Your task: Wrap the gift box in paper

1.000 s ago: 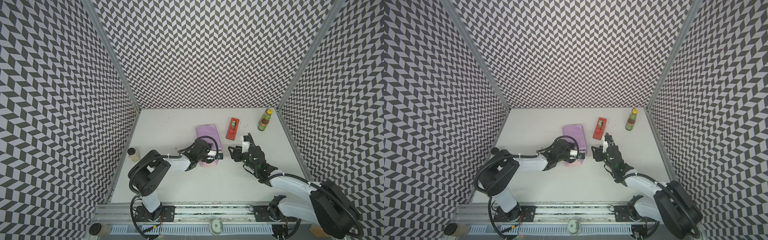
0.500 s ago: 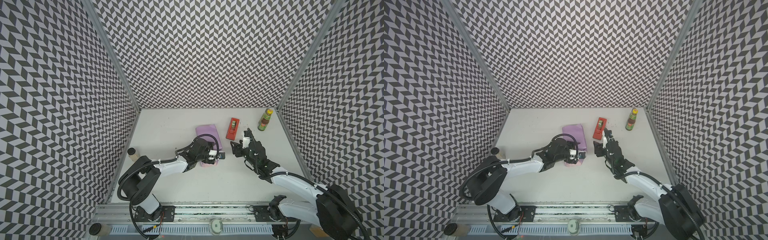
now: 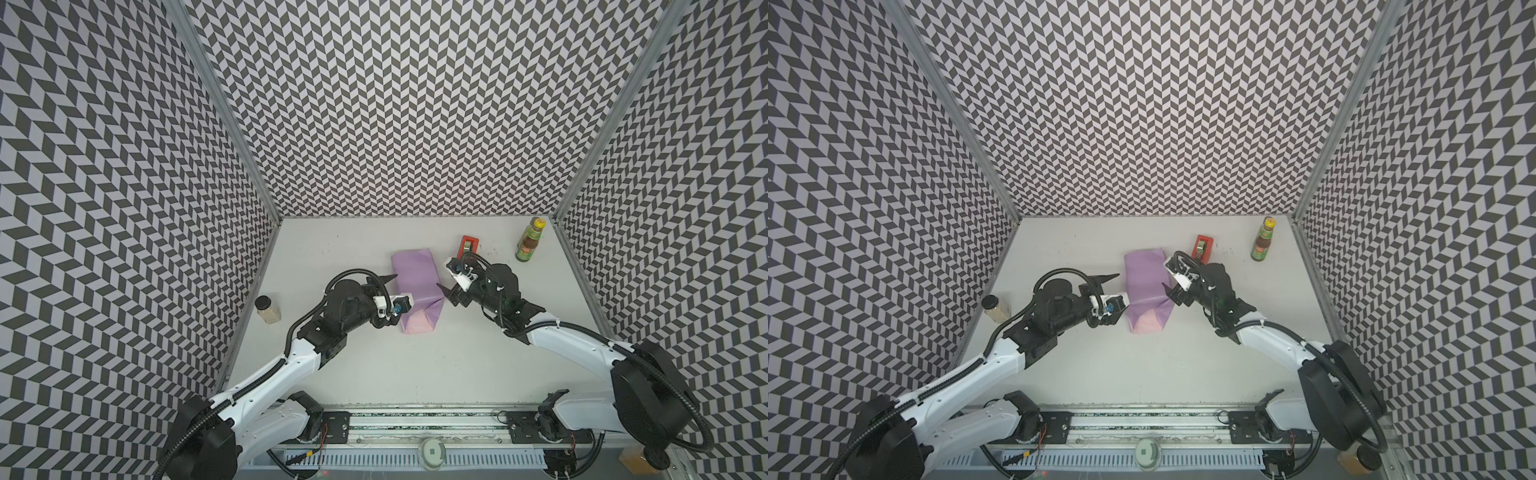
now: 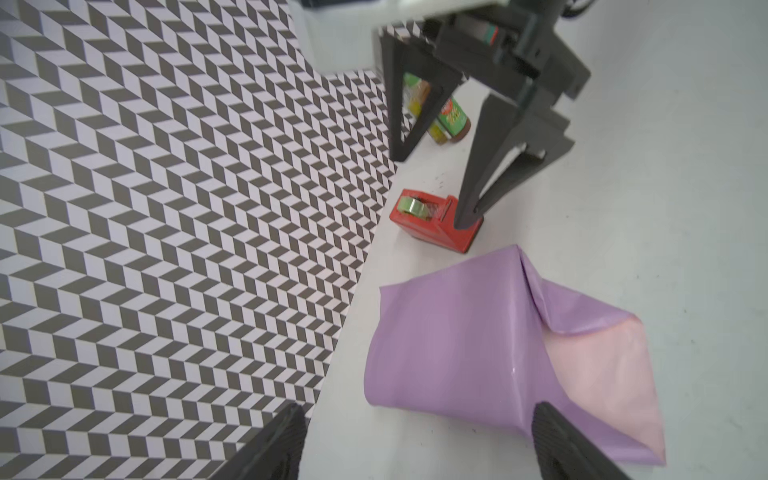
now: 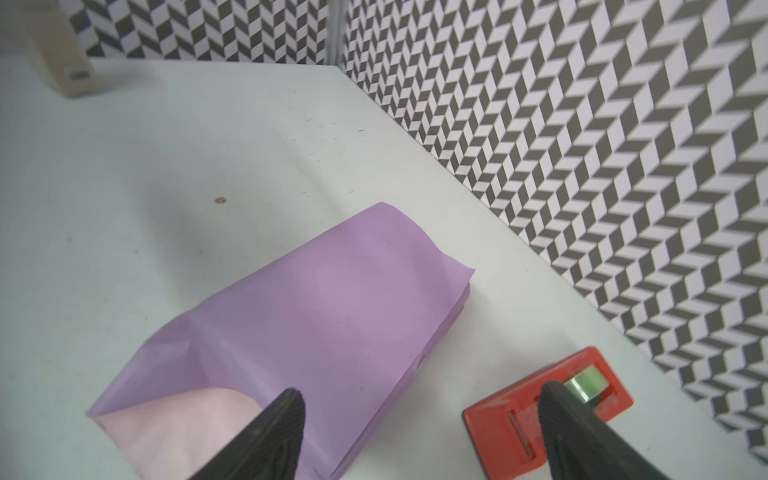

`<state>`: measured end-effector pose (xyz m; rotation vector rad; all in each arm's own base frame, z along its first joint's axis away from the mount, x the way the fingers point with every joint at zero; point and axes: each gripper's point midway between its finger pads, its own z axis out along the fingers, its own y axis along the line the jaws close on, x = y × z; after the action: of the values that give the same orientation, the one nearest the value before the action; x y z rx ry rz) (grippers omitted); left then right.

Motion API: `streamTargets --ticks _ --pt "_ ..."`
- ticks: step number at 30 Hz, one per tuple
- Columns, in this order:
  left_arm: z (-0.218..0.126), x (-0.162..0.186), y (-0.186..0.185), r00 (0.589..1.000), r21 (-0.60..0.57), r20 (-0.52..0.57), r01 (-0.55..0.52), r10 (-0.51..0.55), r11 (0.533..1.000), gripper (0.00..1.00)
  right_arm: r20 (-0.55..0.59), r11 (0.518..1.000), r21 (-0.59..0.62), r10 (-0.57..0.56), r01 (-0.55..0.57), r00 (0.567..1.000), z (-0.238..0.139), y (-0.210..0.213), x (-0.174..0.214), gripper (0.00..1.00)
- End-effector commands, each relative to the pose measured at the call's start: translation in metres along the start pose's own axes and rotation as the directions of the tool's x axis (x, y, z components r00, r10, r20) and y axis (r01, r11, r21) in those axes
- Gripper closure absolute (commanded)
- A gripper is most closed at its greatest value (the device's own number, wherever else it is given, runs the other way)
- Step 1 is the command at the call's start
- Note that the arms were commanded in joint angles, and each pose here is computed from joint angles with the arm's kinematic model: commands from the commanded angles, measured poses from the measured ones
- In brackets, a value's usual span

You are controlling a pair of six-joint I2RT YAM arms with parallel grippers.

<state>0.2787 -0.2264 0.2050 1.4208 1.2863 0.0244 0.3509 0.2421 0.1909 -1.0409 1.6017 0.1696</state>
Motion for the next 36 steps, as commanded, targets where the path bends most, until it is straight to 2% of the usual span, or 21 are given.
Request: streamTargets --ticks 1,6,9,12,22,28,36 --pt "0.002 0.031 -0.011 0.994 0.046 -0.099 -0.041 0.045 0.998 0.11 -0.009 0.949 -0.084 -0.306 0.304 0.952 0.008 0.016 0.011 0.10" --pt "0.018 0.066 -0.014 0.973 0.114 -0.190 -0.107 0.128 0.988 0.10 -0.079 0.892 -0.129 -0.445 0.433 0.892 0.019 0.020 0.035 0.04" --pt "0.026 0.081 -0.022 0.956 0.144 -0.194 -0.195 0.220 0.970 0.10 -0.068 0.866 -0.144 -0.492 0.480 0.868 0.021 0.024 0.040 0.01" --pt "0.030 0.083 -0.024 0.957 0.141 -0.160 -0.220 0.242 0.965 0.10 -0.040 0.842 -0.161 -0.528 0.516 0.849 0.022 0.029 0.040 0.00" --pt "0.049 0.093 -0.046 0.931 0.241 -0.096 -0.321 0.352 0.916 0.12 -0.014 0.795 -0.207 -0.585 0.570 0.811 0.026 0.046 0.054 0.02" --pt "0.054 0.093 -0.049 0.930 0.255 -0.081 -0.328 0.358 0.910 0.12 0.033 0.766 -0.231 -0.610 0.600 0.792 0.032 0.058 0.058 0.04" --pt "0.059 0.086 -0.053 0.923 0.257 -0.044 -0.360 0.382 0.897 0.13 0.039 0.747 -0.222 -0.636 0.627 0.771 0.043 0.065 0.062 0.10"
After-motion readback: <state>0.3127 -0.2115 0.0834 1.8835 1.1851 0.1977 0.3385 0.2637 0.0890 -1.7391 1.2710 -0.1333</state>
